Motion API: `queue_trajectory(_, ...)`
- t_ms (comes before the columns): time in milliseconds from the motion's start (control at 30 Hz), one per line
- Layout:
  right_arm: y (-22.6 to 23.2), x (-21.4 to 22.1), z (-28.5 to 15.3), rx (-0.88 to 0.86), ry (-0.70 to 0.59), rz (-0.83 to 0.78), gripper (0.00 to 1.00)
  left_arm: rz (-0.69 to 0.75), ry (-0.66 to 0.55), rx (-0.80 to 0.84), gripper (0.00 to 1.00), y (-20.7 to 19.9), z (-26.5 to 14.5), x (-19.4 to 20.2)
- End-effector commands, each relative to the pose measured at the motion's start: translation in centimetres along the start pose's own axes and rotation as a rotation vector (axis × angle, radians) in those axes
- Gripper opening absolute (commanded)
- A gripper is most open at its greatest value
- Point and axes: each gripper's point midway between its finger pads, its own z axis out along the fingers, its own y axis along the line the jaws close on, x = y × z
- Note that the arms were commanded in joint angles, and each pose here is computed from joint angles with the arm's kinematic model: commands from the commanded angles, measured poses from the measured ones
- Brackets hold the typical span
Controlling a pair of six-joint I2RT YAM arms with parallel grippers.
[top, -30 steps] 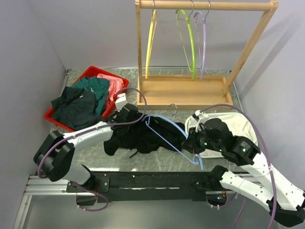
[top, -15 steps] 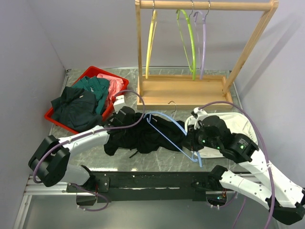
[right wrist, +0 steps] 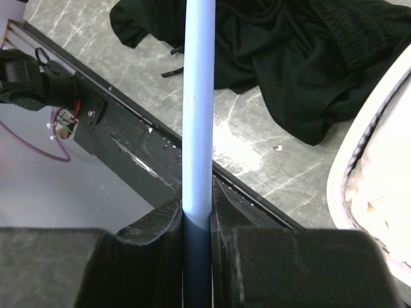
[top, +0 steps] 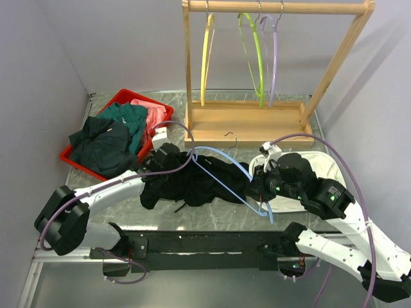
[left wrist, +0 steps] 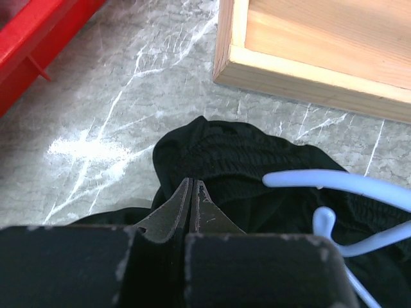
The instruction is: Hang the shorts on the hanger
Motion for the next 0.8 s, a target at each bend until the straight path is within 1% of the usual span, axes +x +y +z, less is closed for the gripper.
queue_trajectory(0, 1.6, -1.9, -0.9, -0.070, -0.078, -0.037, 0.00, -0.006, -0.061, 0.025, 0.01, -0.7, -0.5, -2.0)
queue_trajectory(400, 1.6, -1.6, 0.4, -0.076, -0.057, -0.034, 0.00, -0.014, -0.083, 0.068, 0.01, -1.4, -1.0, -2.9)
queue_trajectory(633, 0.8, -2.4, 1.5, -0.026, -0.081, -0.050, 0.00, -0.008, -0.091, 0.108, 0.01, -1.6, -1.7, -3.0)
queue_trajectory(700, -0.1, -3.1, 1.5, 0.028, -0.112, -0.054, 0.00, 0.002, -0.100, 0.136, 0.01, -1.9, -2.0, -3.1)
queue_trajectory(767, -0.3, -3.5, 1.3, 0.041, -0.128, -0.065, 0.00, 0.018, -0.113, 0.158, 0.01, -1.7, -2.5, -3.1)
